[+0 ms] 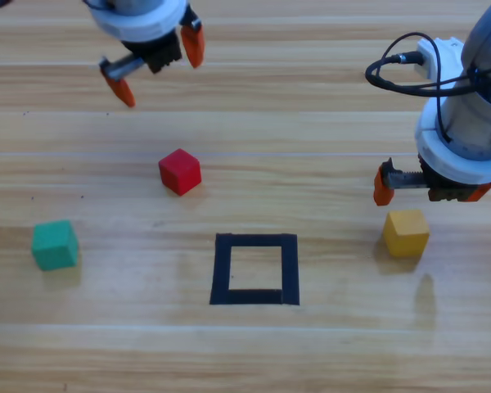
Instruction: Stack the blocks in the rectangular block: red at the bottom, yellow in the middle, green on top
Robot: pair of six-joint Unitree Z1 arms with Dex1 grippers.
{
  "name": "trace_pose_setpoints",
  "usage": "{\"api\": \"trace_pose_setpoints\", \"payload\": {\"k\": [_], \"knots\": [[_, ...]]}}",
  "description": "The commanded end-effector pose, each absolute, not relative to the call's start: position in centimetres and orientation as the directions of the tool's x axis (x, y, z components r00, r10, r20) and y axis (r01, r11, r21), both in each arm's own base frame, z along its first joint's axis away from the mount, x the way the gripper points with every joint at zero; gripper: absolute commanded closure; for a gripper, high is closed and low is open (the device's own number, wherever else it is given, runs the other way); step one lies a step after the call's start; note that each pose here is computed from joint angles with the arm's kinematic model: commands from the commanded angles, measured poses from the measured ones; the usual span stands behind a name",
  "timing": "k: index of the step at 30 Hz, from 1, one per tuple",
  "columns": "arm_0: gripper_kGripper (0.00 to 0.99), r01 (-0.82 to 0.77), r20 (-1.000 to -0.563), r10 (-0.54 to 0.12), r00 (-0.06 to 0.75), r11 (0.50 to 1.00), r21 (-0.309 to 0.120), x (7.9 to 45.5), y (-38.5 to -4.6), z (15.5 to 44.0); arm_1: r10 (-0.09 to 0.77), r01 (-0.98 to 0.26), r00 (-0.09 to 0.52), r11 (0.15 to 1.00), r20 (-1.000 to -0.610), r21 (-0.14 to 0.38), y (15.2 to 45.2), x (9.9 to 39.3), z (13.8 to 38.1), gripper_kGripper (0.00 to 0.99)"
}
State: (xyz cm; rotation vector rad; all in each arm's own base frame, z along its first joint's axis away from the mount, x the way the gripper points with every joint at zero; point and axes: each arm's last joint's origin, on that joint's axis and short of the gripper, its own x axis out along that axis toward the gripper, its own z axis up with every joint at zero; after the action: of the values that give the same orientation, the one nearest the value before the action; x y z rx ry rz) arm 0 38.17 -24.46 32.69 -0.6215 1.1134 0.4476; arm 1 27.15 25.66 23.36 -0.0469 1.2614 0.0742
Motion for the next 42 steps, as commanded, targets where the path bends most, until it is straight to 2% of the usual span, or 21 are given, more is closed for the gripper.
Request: {"api": "trace_pose_setpoints", "payload": {"k": [1,6,10,11,15,20,21,23,25,27,29,33,35,42], "knots": [[0.030,-0.699,-0.966,0.069,0.251,0.703,-0.131,40.9,-25.1,27.1,-0.025,-0.050,0.213,0.998,-0.977,-0.036,25.8,28.8,19.6,0.011],[0.036,-0.737,-0.976,0.072,0.207,0.668,-0.107,41.1,-25.3,25.5,-0.046,-0.048,0.160,0.997,-0.986,-0.054,26.0,29.3,17.4,0.048],[0.042,-0.760,-0.982,0.072,0.176,0.644,-0.089,41.3,-25.6,24.3,-0.053,-0.048,0.141,0.997,-0.989,-0.060,26.1,29.5,16.6,0.079],[0.042,-0.779,-0.983,0.077,0.166,0.622,-0.083,41.4,-25.6,23.8,-0.055,-0.047,0.135,0.997,-0.989,-0.062,26.2,29.6,16.3,0.100],[0.045,-0.795,-0.987,0.080,0.141,0.602,-0.065,41.7,-25.9,22.5,-0.055,-0.041,0.115,0.997,-0.992,-0.060,26.0,29.9,15.7,0.179],[0.044,-0.819,-0.989,0.091,0.113,0.573,-0.040,41.9,-26.0,21.1,-0.053,-0.039,0.099,0.998,-0.994,-0.058,25.8,30.4,15.0,0.183],[0.042,-0.822,-0.990,0.093,0.110,0.569,-0.038,41.9,-26.0,20.9,-0.049,-0.038,0.095,0.998,-0.994,-0.053,25.8,30.5,14.8,0.217],[0.040,-0.826,-0.990,0.094,0.105,0.563,-0.034,42.0,-26.1,20.5,-0.041,-0.047,0.086,0.998,-0.995,-0.045,25.8,30.7,14.4,0.398],[0.040,-0.834,-0.990,0.098,0.100,0.551,-0.030,42.1,-26.1,20.2,-0.030,-0.061,0.090,0.998,-0.995,-0.035,25.9,30.7,14.5,0.654],[0.040,-0.840,-0.991,0.098,0.093,0.541,-0.025,42.3,-26.1,19.8,-0.025,-0.064,0.096,0.997,-0.995,-0.031,25.8,30.7,14.8,0.749],[0.040,-0.848,-0.993,0.095,0.077,0.530,-0.015,42.6,-25.8,19.2,-0.020,-0.070,0.102,0.997,-0.995,-0.027,25.8,30.6,15.1,0.800],[0.042,-0.857,-0.994,0.093,0.053,0.515,0.003,43.0,-25.5,18.2,-0.001,-0.072,0.124,0.997,-0.992,-0.010,25.4,30.1,16.6,0.814],[0.042,-0.862,-0.994,0.096,0.043,0.508,0.011,43.2,-25.4,17.6,0.024,-0.071,0.152,0.997,-0.988,0.013,24.9,29.6,18.3,0.814],[0.044,-0.868,-0.995,0.100,0.026,0.495,0.027,44.1,-25.0,16.2,0.166,-0.136,0.311,0.982,-0.936,0.129,23.0,24.2,27.1,0.814]]}}
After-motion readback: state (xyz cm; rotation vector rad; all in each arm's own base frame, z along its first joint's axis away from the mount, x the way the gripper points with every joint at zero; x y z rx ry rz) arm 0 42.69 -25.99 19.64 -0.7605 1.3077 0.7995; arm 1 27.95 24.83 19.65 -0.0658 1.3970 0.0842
